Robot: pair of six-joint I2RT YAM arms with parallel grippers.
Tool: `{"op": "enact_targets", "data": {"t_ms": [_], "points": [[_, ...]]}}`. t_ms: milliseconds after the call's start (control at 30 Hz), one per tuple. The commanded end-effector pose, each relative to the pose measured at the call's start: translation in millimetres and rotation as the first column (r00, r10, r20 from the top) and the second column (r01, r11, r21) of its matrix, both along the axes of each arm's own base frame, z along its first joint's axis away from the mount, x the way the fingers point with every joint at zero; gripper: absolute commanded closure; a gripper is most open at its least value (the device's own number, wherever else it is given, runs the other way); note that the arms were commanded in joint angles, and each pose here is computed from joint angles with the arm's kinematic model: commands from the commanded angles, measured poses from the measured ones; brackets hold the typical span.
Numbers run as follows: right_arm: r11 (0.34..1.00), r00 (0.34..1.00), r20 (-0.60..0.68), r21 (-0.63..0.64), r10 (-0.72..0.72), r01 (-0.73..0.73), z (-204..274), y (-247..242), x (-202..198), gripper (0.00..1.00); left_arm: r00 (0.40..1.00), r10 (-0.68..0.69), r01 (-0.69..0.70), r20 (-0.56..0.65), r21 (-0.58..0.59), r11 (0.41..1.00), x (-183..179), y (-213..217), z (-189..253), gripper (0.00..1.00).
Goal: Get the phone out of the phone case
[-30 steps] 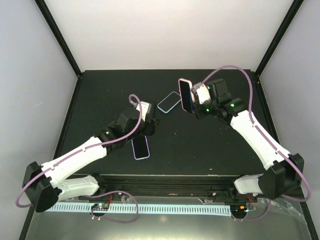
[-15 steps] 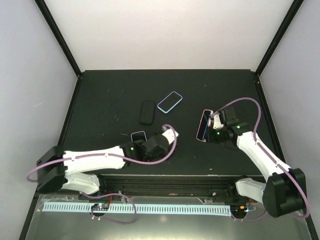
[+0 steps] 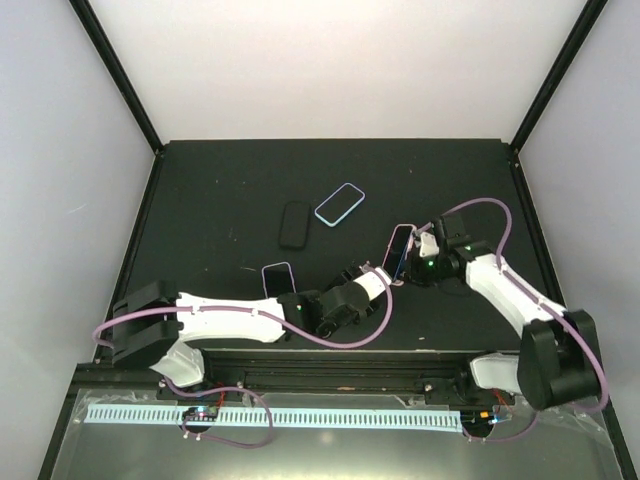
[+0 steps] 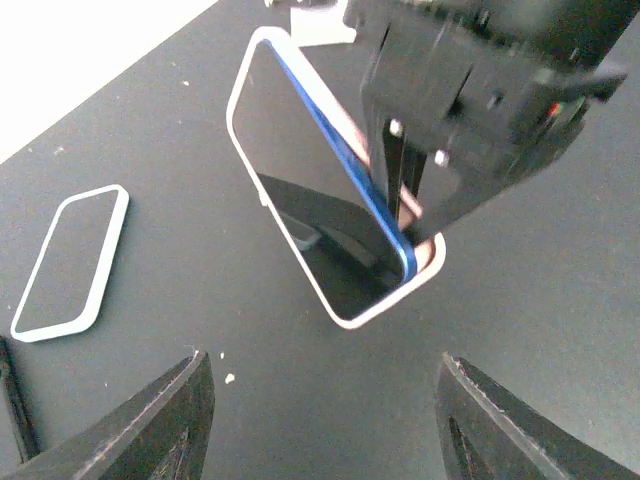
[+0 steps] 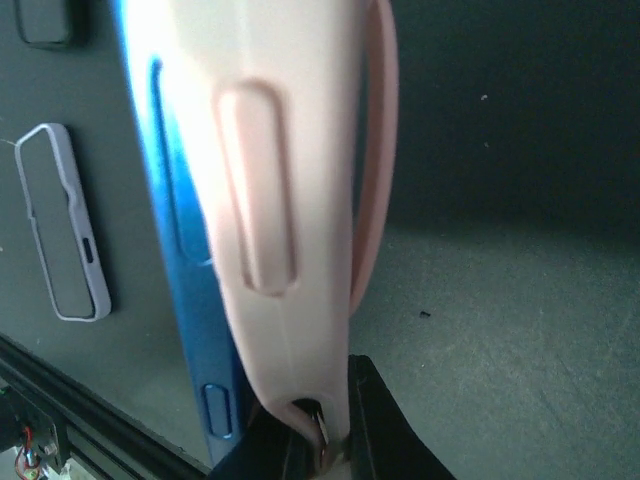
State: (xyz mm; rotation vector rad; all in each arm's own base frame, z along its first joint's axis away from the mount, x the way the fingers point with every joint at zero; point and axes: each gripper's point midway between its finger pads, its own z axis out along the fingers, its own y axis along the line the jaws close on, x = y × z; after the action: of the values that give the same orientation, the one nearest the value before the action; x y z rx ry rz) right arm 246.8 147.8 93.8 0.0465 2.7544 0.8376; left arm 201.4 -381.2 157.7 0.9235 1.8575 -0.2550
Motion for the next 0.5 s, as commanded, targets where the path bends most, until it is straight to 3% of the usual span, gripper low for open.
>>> {"op": "enact_targets", "data": {"t_ms": [0, 300, 467], "points": [[0.999, 0.999, -0.029, 0.042, 0.012, -0.011, 6, 10, 19, 0.99, 0.997, 0.032, -0.028, 0.07, -0.047, 0.998, 15, -17, 19, 0.38], [0.999, 0.98, -0.196, 0.023, 0.026, -0.022, -31, 6, 17, 0.99, 0.996, 0.047, -0.047, 0.074, 0.003, 0.999, 33, -31, -10, 0.46], [0.999, 0.979, -0.201, 0.032, 0.028, -0.021, -35, 7, 15, 0.99, 0.994, 0.077, -0.078, 0.077, 0.006, 0.997, 51, -33, -23, 0.38]]}}
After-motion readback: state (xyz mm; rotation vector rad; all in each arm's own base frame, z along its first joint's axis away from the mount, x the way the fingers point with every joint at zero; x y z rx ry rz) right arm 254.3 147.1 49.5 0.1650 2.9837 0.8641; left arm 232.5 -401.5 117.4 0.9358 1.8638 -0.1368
